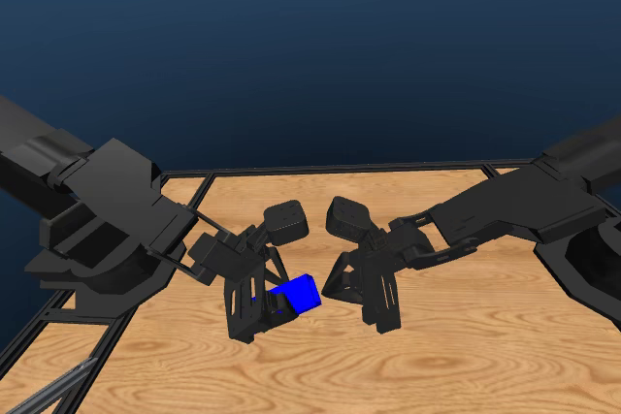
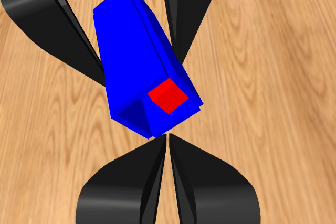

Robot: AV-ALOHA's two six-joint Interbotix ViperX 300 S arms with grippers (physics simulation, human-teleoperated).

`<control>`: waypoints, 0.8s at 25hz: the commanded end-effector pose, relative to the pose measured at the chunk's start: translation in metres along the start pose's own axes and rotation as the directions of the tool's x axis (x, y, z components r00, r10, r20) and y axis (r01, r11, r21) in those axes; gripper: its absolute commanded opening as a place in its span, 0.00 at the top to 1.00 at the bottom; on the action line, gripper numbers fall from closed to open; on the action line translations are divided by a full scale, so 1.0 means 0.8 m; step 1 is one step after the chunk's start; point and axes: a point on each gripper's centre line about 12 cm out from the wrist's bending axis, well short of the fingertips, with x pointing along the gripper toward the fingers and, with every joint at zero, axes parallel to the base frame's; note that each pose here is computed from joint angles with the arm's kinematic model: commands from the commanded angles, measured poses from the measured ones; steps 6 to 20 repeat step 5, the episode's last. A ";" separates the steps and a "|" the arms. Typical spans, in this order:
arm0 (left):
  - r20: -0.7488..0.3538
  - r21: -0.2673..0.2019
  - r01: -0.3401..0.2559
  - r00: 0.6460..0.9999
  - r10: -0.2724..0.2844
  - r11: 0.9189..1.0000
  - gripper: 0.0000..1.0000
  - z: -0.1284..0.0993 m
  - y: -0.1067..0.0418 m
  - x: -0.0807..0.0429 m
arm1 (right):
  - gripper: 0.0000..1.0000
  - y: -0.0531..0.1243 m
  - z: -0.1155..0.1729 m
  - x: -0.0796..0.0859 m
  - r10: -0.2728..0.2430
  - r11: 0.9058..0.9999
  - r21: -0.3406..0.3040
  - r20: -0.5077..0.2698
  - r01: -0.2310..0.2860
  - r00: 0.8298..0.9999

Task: Insert peg into socket

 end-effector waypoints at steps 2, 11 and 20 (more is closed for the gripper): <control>0.045 -0.007 0.047 0.998 -0.046 0.999 1.00 0.007 -0.008 -0.015 | 1.00 -0.013 -0.009 -0.036 0.000 0.998 0.069 0.056 -0.004 0.998; 0.059 -0.018 0.066 0.996 -0.065 0.998 1.00 0.010 -0.009 -0.016 | 1.00 -0.007 -0.014 -0.046 0.026 0.994 0.104 0.145 -0.042 0.989; 0.059 -0.018 0.066 0.996 -0.065 0.998 1.00 0.010 -0.009 -0.016 | 1.00 -0.007 -0.014 -0.046 0.026 0.994 0.104 0.145 -0.042 0.989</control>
